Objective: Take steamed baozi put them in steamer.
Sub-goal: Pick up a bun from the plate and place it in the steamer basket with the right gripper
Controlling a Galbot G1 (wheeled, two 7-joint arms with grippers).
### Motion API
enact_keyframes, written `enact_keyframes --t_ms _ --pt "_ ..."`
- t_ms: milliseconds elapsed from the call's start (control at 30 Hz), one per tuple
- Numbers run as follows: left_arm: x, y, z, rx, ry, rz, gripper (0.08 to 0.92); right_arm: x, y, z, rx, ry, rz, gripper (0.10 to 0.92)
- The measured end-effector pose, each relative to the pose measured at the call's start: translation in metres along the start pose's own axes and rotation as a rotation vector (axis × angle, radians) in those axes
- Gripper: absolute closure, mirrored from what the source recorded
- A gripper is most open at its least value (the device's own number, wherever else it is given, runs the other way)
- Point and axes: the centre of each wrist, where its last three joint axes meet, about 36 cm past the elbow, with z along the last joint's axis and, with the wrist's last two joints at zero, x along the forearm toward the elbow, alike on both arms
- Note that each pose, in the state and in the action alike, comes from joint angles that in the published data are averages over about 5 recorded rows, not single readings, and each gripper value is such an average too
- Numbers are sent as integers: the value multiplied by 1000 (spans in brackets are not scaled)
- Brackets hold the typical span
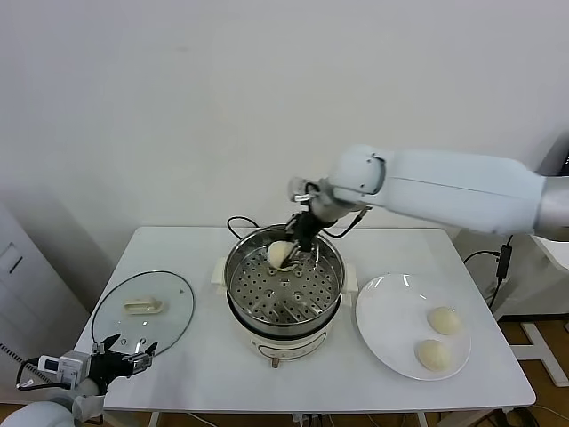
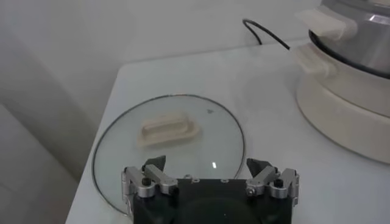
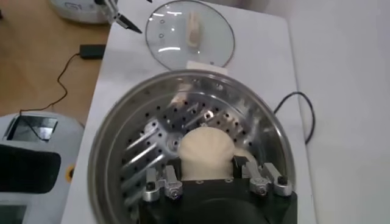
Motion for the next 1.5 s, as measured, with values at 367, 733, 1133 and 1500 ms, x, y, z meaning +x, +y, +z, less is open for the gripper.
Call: enact_keyframes --t_ms 367,733,1133,1500 --pt "0 0 0 3 -3 0 177 -53 -2 -14 -2 19 -4 513" --pt "0 0 0 6 -3 0 177 -88 -3 -15 -11 35 -1 504" --pt "-1 0 2 11 -1 0 177 -95 -4 -13 -21 30 -12 245" --pt "0 2 4 10 2 -1 177 -32 -23 9 0 31 -23 200"
